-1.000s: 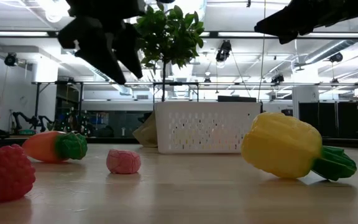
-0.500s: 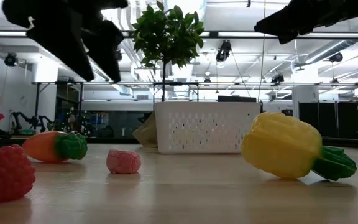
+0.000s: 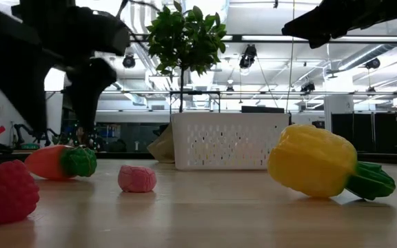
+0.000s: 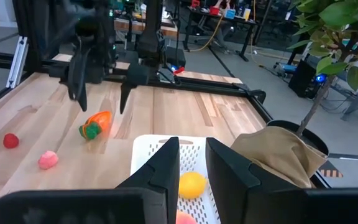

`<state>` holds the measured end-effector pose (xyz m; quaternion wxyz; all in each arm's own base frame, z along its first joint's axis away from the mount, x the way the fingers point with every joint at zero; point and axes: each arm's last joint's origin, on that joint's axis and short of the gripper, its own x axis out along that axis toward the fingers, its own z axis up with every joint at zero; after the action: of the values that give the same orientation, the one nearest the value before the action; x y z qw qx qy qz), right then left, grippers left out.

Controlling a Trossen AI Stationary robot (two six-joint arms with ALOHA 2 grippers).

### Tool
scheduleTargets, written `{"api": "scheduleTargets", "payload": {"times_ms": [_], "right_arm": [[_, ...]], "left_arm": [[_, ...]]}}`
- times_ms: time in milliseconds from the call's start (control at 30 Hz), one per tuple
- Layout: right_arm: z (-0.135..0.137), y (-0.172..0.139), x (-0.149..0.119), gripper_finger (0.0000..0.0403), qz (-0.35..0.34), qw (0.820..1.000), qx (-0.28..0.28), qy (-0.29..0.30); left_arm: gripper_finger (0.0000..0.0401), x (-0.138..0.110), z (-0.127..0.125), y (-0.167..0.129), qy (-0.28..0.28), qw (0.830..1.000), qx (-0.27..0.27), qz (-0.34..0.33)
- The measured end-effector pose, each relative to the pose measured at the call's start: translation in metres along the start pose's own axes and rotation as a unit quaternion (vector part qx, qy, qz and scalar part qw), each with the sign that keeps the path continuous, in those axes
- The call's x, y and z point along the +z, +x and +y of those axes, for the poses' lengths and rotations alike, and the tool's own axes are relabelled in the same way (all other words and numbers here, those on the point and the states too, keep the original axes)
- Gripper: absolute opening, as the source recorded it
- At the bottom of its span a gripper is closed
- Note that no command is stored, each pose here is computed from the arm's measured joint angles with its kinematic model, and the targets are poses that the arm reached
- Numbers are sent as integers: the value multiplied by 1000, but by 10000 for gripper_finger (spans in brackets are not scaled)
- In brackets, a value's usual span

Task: Pick and placing Produce into tupperware
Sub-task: Put the carrot into the bin

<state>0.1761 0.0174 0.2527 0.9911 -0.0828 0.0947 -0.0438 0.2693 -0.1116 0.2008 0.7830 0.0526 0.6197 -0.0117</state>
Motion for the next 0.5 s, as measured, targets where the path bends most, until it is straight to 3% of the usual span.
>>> {"api": "scheduleTargets", "payload": {"times_ms": [500], "right_arm": [[0, 0, 0, 70, 0, 1000, 0, 0]], "left_arm": [[363, 2, -11, 39, 2, 998, -4, 61]]}}
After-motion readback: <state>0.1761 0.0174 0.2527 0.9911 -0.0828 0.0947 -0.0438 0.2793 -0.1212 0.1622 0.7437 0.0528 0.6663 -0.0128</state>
